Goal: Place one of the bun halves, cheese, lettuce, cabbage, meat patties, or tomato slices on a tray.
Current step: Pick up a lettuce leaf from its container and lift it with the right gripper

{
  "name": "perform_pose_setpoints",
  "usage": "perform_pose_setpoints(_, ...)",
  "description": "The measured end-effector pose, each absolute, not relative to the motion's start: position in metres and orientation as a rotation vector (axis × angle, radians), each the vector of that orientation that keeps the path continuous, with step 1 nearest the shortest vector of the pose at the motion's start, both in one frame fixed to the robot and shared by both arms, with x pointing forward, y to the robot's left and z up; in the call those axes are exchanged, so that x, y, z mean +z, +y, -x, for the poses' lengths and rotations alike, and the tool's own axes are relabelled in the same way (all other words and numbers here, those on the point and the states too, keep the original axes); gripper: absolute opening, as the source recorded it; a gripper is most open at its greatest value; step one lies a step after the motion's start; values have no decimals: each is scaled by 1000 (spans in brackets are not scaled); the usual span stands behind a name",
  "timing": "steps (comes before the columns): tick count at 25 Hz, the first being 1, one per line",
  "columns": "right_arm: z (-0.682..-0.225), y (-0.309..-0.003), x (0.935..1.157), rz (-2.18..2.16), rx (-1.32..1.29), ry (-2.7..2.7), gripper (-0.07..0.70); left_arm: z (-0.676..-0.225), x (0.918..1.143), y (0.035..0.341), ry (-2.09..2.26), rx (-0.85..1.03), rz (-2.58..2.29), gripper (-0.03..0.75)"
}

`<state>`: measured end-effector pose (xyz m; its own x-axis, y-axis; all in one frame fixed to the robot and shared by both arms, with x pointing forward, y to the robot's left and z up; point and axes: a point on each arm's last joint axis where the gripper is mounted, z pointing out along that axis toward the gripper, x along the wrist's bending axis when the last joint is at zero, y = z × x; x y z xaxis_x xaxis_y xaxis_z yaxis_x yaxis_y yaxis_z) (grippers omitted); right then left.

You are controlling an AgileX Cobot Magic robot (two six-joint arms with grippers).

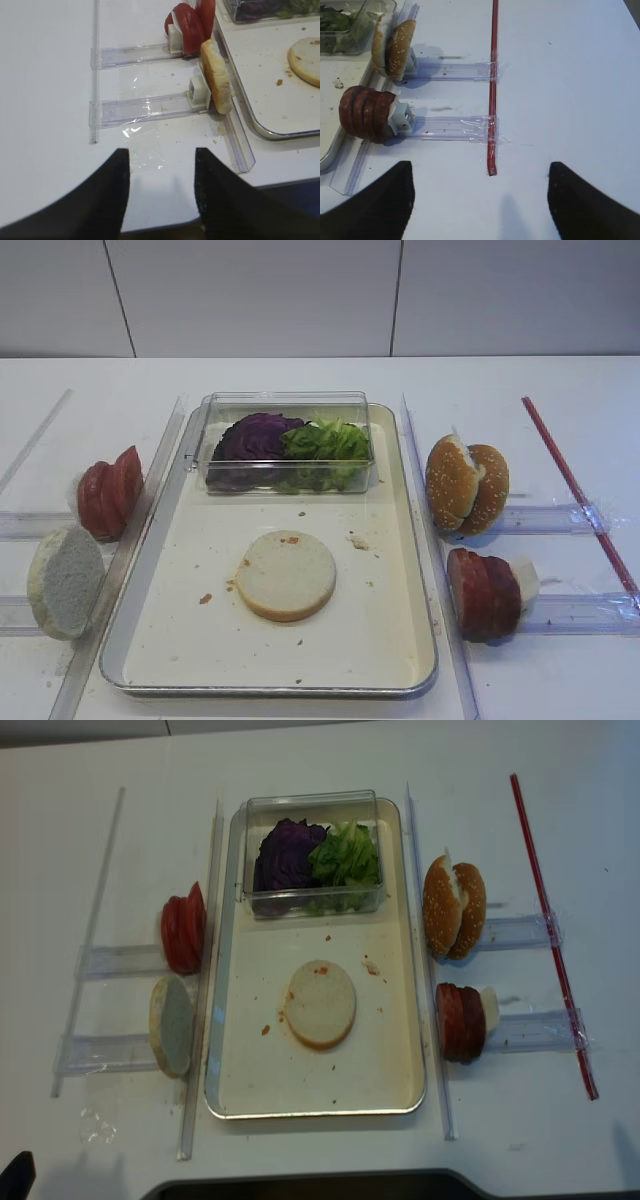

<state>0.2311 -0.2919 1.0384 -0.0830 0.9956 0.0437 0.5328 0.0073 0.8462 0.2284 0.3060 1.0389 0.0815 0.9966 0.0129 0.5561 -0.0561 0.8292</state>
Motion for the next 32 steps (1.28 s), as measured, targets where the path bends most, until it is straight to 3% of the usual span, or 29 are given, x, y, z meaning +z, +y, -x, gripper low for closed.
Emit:
perform_pose_setpoints(15,-246,-286,1040,-1698,1003,1739,537,-228,1039,306,1550,839,-1694,294)
perform_pose_setpoints(20,-266,-280,1063,-1700,1128,1701,513,-228,1039,306,1550,839,-1694,294)
perform_pose_setpoints(25,-290,-279,1088,-1737,1070,1773,510,-228,1039,306,1550,839,-1694,294)
perform_pose_setpoints(32,-350,-275,1149,-1875,957,1903,507,-228,1039,306,1550,839,-1694,294)
